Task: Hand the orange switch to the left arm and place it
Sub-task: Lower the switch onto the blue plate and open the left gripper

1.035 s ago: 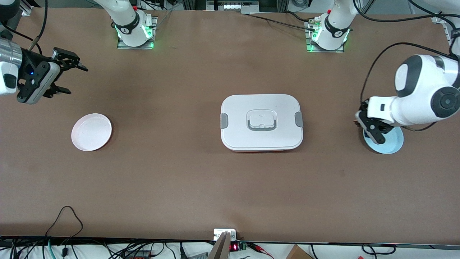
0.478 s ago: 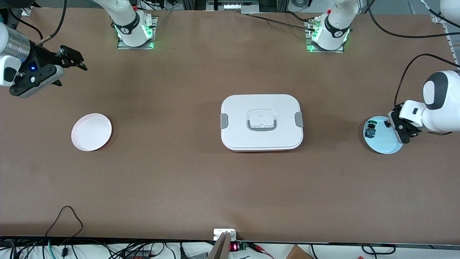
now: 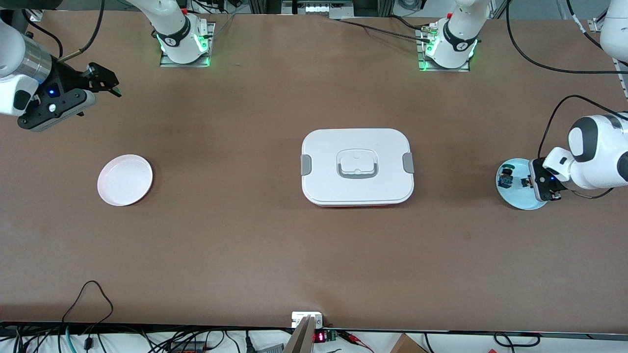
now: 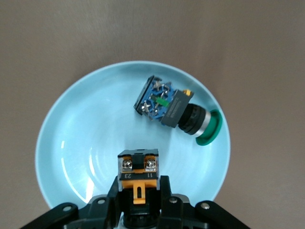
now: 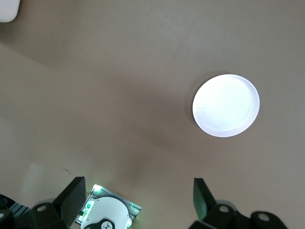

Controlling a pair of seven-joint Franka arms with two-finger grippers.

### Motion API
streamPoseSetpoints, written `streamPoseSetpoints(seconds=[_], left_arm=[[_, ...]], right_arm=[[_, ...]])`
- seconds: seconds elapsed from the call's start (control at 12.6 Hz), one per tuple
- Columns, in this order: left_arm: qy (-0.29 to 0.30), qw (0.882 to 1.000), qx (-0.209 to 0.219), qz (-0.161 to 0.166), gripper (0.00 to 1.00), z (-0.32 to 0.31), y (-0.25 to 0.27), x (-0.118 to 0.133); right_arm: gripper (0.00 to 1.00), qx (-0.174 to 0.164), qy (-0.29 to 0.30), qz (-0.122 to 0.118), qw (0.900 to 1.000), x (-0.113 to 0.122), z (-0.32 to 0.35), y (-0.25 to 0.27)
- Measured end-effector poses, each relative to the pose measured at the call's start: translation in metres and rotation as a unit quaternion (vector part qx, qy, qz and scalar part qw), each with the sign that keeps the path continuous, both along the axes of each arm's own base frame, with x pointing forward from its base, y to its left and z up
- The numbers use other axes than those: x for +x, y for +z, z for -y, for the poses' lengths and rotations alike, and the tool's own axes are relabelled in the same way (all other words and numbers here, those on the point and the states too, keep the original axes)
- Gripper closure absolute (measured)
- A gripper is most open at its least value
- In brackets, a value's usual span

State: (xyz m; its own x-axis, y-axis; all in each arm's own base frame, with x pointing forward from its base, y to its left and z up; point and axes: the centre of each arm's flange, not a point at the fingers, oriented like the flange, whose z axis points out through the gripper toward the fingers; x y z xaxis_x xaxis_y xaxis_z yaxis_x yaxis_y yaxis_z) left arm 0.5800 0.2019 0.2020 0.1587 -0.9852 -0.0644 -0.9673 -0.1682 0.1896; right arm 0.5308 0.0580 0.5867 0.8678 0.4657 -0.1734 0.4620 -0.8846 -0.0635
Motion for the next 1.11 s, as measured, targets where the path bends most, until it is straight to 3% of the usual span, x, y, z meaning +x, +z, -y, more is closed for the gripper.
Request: streamPoseSetpoints(seconds=[0.16,0.4,0.48,0.64,0.96,1.03,1.11], left_arm=[[-0.015,1.0,-0.009,0.001,0.66,-0.002,-0.012,-0.001],[-0.034,0.999,-0.013,0.005,0.66,0.003,-0.01,0.003],[-0.036,0.999,-0.014,0.006,0.66,0.003,-0.01,0.004],[-0.042,0.999,-0.016,0.009,0.49,0.007,-0.007,0.007],[-0.054,0.998,-0.019,0.021,0.07,0.02,0.005,0.018],[-0.055,0.998,-0.017,0.019,0.0,0.021,0.012,0.02],[-0.058,0.998,-0.016,0.012,0.0,0.026,0.027,0.023]], right_arm=[[0.0,-0.009,-0.045,0.018,0.999,0.004,-0.002,0.003],[0.0,-0.014,-0.133,0.067,0.989,0.016,-0.002,0.009],[0.0,-0.015,-0.141,0.072,0.987,0.019,-0.007,0.006],[0.0,-0.017,-0.138,0.071,0.988,0.027,-0.02,-0.008],[0.0,-0.02,-0.141,0.066,0.988,0.032,-0.018,-0.017],[0.0,-0.02,-0.142,0.067,0.987,0.032,-0.017,-0.016],[0.0,-0.019,-0.144,0.068,0.987,0.033,-0.014,-0.016]])
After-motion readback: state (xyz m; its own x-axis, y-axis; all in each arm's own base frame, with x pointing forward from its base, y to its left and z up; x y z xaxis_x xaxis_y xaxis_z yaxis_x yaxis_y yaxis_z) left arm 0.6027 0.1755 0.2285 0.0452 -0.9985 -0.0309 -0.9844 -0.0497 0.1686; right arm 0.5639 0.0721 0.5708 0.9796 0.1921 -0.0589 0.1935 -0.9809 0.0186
